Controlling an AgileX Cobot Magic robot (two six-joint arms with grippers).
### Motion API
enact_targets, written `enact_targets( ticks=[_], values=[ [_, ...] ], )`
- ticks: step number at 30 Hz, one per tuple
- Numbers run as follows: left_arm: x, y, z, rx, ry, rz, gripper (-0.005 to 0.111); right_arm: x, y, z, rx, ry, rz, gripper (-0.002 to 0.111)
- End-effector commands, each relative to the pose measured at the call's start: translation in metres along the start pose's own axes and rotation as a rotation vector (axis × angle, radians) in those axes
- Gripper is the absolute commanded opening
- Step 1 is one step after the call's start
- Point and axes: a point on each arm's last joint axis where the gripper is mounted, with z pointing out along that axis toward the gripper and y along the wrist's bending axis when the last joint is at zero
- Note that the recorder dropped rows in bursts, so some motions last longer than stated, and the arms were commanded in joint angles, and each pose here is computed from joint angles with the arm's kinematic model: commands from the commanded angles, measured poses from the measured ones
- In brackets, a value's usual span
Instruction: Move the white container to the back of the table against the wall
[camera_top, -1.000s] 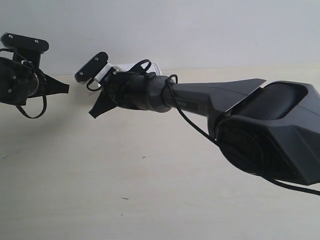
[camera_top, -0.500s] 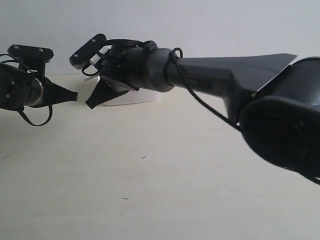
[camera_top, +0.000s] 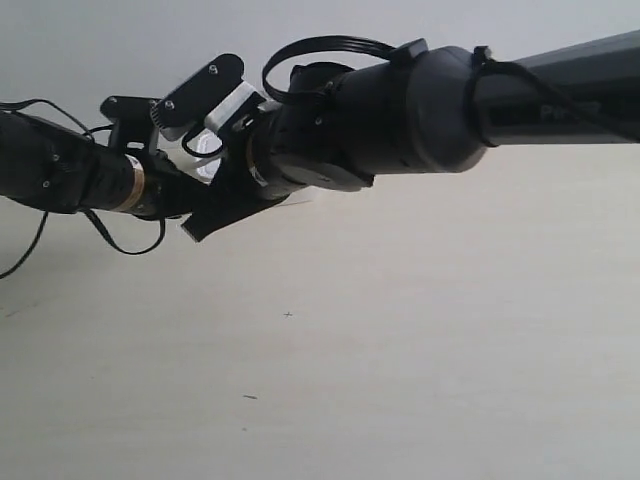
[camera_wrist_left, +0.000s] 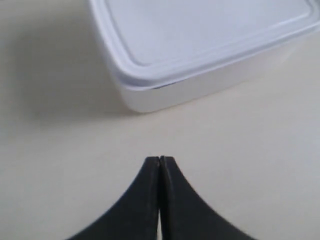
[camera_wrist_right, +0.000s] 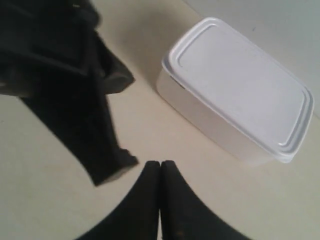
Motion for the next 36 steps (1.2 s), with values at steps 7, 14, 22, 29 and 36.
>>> enact_targets(
  ticks=[7,14,22,29,36],
  values=[
    [-0.002,-0.024,0.024,0.047,0.002,0.048,0.000,0.023,0.006,-0.021,-0.043,0.012,-0.003,0.000],
    [-0.007,-0.024,0.045,0.038,-0.011,0.060,0.000,0.035,0.009,-0.027,-0.070,0.017,-0.008,0.000],
    [-0.012,-0.025,0.064,0.039,-0.025,0.078,0.000,0.040,0.010,-0.031,-0.088,0.010,-0.003,0.000],
    [-0.016,-0.026,0.071,0.040,-0.040,0.092,0.000,0.040,0.011,-0.032,-0.089,0.007,-0.003,0.000],
    [-0.020,-0.023,0.080,0.017,-0.058,0.090,0.000,0.041,0.010,-0.032,-0.084,0.023,0.012,0.000]
  ],
)
